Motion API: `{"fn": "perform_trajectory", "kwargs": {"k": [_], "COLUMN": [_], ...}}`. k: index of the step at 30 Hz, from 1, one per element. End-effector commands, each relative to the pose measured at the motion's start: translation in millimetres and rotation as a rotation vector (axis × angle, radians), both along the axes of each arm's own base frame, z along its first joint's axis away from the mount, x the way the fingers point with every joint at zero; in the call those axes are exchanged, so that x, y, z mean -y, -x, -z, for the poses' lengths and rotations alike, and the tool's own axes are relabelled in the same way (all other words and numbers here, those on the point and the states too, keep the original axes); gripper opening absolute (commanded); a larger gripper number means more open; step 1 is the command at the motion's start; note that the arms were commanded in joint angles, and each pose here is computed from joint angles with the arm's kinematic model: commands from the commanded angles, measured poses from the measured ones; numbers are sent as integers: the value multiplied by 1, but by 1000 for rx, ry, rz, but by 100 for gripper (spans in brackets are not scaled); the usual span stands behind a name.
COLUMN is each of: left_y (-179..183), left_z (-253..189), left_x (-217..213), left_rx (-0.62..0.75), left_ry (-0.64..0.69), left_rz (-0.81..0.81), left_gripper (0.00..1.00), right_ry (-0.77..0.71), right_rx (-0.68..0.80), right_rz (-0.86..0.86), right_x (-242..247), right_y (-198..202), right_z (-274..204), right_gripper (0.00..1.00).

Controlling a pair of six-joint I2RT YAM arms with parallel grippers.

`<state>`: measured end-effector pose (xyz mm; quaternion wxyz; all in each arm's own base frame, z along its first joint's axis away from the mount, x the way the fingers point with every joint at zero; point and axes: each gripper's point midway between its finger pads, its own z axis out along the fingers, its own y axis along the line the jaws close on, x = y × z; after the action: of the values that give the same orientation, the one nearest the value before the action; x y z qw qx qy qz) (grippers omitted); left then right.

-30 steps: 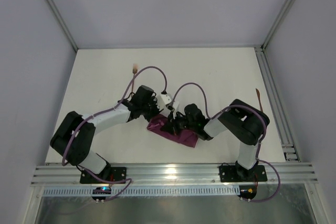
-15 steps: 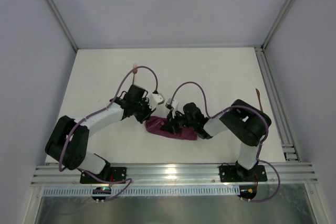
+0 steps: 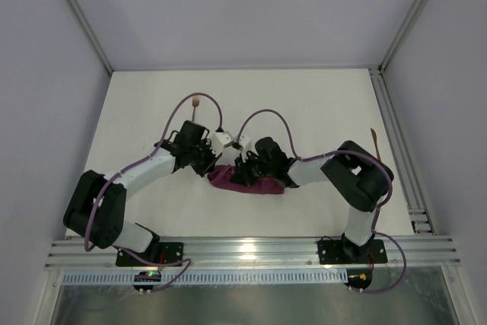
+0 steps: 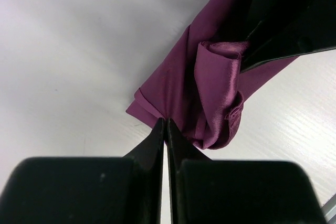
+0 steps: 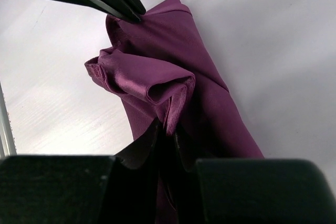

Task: Fold the napkin into a case and place the utensils inside
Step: Stuff the top corner of the smaller-rectangle-folded napkin into the folded napkin.

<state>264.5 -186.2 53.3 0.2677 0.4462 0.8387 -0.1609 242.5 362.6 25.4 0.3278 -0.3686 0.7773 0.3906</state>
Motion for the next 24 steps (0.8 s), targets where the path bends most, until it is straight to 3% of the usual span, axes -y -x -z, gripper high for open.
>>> {"fn": "perform_trajectory", "kwargs": {"k": [1,8,14,21,24], "left_y": [8,3,-1,-5,-8], "left_z": [-7,-5,-5,-2,1], "left_x": [14,14,15,14,11], "left_rx": [1,12,21,23,28], "left_ry": [32,27,29,20,5], "left_rz": [73,55,33,16,5], "left_gripper": [0,0,0,0,0], "right_ry": [9,-57,-99,-87,-92], "right_rx": [23,-47,-90,-142,-170], "right_rz": [47,123,175,212,235], "right_x": [-4,-10,-15,-18,-18], "right_y": [-20,-43,-51,-62,-69], "right_z": [-19,-27,-30,-13,-9], "right_gripper": [17,29,33,9,3]}}
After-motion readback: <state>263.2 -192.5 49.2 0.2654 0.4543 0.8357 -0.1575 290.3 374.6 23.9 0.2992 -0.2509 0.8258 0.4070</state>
